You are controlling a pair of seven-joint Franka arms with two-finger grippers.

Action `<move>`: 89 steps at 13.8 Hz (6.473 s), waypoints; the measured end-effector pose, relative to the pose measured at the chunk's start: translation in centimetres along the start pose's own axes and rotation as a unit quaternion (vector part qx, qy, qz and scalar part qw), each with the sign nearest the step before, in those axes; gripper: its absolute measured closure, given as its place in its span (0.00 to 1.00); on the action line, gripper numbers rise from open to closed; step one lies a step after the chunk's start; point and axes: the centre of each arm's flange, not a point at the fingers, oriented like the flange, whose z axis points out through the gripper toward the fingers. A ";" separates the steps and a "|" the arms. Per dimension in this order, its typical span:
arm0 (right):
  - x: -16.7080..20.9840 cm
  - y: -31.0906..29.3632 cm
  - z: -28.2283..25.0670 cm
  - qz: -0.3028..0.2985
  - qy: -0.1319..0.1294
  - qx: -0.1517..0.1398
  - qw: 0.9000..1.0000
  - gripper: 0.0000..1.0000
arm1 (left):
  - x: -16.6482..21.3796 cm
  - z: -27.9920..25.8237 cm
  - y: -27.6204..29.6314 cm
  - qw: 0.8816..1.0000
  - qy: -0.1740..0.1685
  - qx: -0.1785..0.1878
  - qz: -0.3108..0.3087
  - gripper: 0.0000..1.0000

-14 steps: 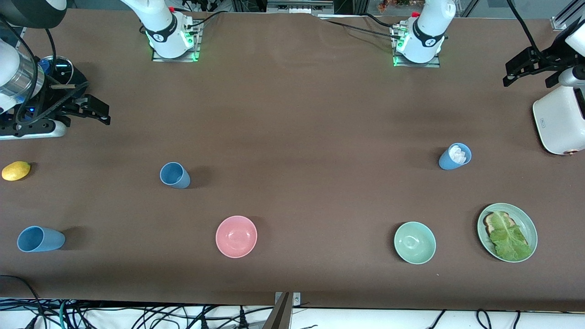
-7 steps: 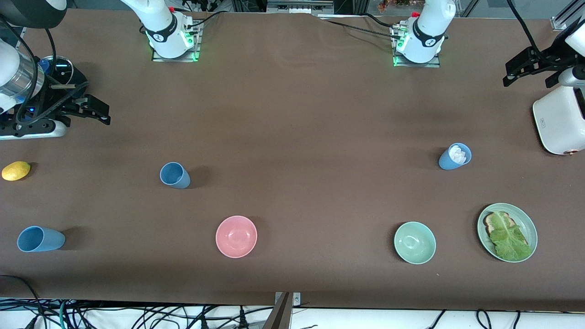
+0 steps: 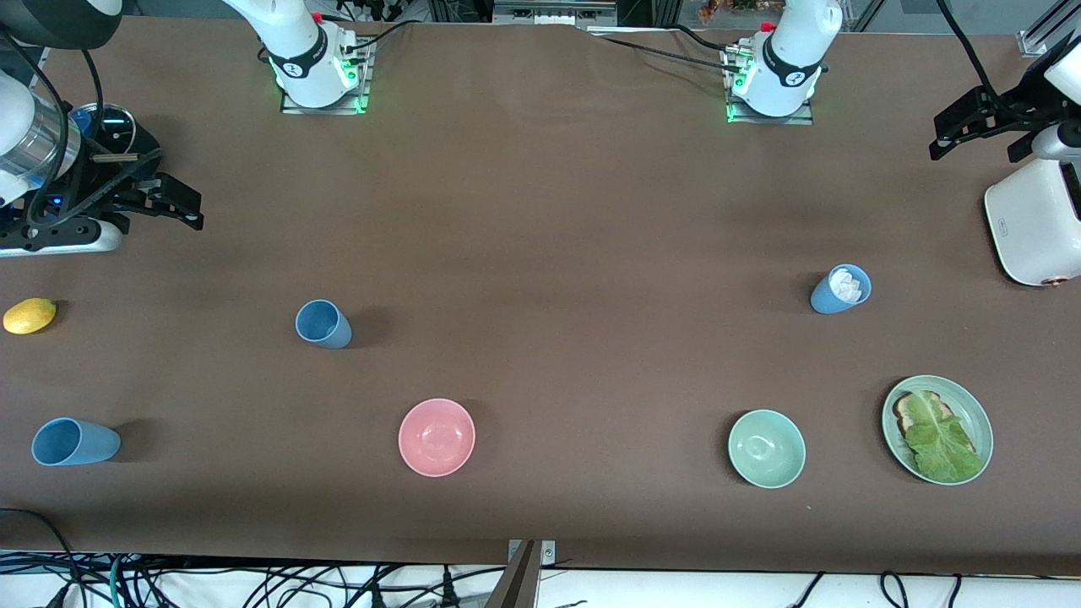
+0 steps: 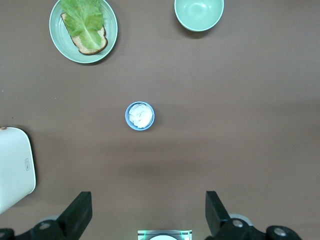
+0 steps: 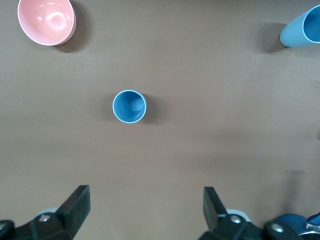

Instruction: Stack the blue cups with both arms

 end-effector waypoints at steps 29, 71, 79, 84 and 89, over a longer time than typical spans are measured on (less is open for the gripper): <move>0.0 0.0 0.2 0.000 -0.003 0.000 1.000 0.00 | 0.0 -1.2 0.5 1.000 0.014 -0.023 0.002 0.00; 0.2 -0.2 1.2 -0.001 -0.013 0.000 1.000 0.00 | 4.3 34.6 -11.5 0.998 0.003 -0.031 0.046 0.00; 0.2 -0.2 1.2 -0.001 -0.013 0.000 1.000 0.00 | 4.1 37.5 -11.8 0.998 0.014 -0.026 0.051 0.00; 0.2 -0.2 1.3 -0.001 -0.014 0.000 1.000 0.00 | 4.5 38.9 -11.6 0.998 0.023 -0.022 0.054 0.00; 0.2 -0.2 1.3 -0.001 -0.014 0.000 1.000 0.00 | 4.3 40.1 -10.7 0.998 0.026 -0.021 0.061 0.00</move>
